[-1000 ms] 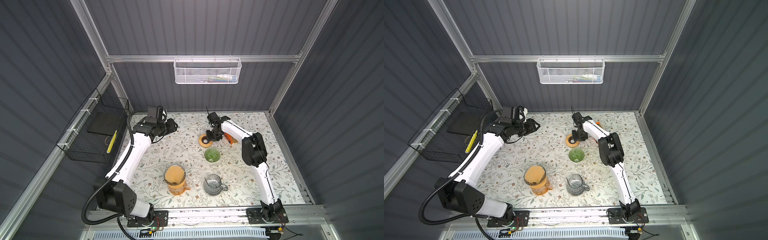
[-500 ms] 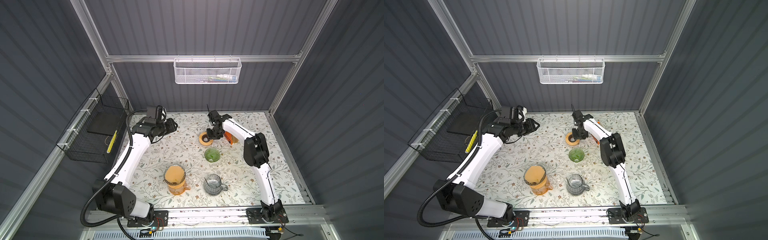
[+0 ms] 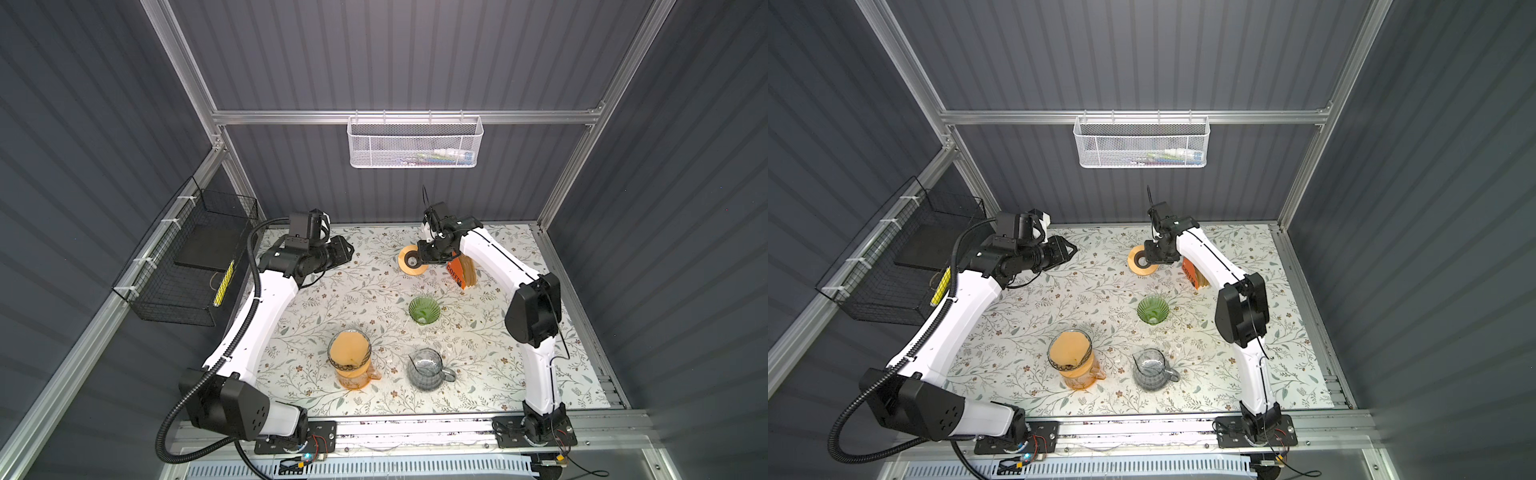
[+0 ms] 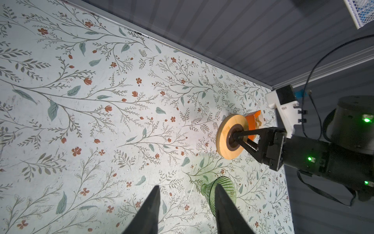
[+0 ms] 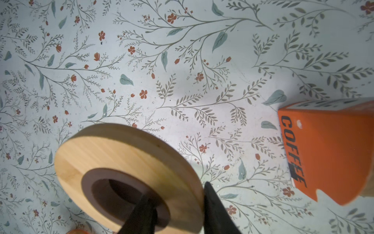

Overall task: Place the coffee filter in the dripper
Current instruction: 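Lift the wooden ring and carry it over the clear glass pitcher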

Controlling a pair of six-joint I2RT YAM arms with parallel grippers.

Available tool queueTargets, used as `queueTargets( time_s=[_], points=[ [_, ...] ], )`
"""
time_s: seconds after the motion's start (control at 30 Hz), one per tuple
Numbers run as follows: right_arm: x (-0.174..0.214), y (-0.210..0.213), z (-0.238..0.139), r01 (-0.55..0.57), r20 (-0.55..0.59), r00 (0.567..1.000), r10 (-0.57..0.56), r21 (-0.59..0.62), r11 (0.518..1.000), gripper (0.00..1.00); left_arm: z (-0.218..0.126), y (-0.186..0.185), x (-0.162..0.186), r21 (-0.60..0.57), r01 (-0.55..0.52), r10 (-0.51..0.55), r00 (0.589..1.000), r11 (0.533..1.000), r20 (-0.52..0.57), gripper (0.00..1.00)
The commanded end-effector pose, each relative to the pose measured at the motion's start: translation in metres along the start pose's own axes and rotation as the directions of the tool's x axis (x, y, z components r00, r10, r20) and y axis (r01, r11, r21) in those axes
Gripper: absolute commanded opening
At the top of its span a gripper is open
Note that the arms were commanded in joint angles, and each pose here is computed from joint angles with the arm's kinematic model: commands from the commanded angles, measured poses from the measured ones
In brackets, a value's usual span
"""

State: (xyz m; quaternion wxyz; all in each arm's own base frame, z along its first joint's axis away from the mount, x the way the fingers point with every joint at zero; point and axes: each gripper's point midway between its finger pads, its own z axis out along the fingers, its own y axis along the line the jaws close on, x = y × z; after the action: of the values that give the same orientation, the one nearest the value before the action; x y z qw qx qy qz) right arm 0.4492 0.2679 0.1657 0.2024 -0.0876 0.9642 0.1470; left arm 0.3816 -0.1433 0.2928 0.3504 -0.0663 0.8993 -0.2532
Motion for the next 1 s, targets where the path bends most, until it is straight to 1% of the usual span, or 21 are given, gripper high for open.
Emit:
queueTargets(
  time_s=[0.0,0.13,0.23,0.33,0.4,0.43,0.53,0.67,0.87,0.97],
  points=[
    [0.010,0.011,-0.031,0.010,0.012,1.000,-0.010,0.000,1.000,0.16,0.002,-0.003,-0.010,0.018,-0.023,0.023,0.999,1.000,0.024,0.45],
    [0.024,0.023,-0.058,0.030,0.019,0.999,-0.030,-0.003,1.000,0.15,0.007,-0.002,-0.008,0.013,-0.031,0.031,1.000,0.999,0.003,0.44],
    [0.039,0.033,-0.080,0.061,0.027,0.998,-0.061,-0.006,0.998,0.15,0.006,0.000,-0.007,0.018,-0.037,0.036,0.999,0.999,0.026,0.44],
    [0.061,0.042,-0.098,0.099,0.021,0.995,-0.099,-0.005,0.995,0.15,0.007,0.000,-0.006,0.027,-0.029,0.028,0.999,0.999,0.037,0.44],
    [0.078,0.049,-0.107,0.116,0.012,0.993,-0.115,-0.028,0.993,0.15,0.004,0.002,-0.005,0.018,-0.018,0.018,0.999,1.000,0.041,0.44],
    [0.087,0.053,-0.111,0.122,0.004,0.993,-0.122,-0.041,0.992,0.15,0.006,0.008,0.002,0.006,-0.002,0.002,0.999,1.000,0.035,0.44],
    [0.111,0.059,-0.120,0.148,-0.027,0.988,-0.150,-0.066,0.987,0.15,0.000,0.014,0.008,-0.009,0.015,-0.014,0.999,1.000,0.052,0.45],
    [0.143,0.059,-0.125,0.170,-0.083,0.981,-0.176,-0.070,0.983,0.15,-0.008,0.019,0.017,-0.034,0.020,-0.019,0.999,0.999,0.025,0.45],
    [0.185,0.054,-0.130,0.178,-0.151,0.971,-0.187,-0.068,0.982,0.15,-0.012,0.021,0.023,-0.044,0.022,-0.021,1.000,0.999,0.011,0.46],
    [0.204,0.052,-0.129,0.163,-0.185,0.967,-0.175,-0.078,0.984,0.15,-0.012,0.020,0.023,-0.034,0.030,-0.029,0.999,0.999,0.013,0.45]
  ],
)
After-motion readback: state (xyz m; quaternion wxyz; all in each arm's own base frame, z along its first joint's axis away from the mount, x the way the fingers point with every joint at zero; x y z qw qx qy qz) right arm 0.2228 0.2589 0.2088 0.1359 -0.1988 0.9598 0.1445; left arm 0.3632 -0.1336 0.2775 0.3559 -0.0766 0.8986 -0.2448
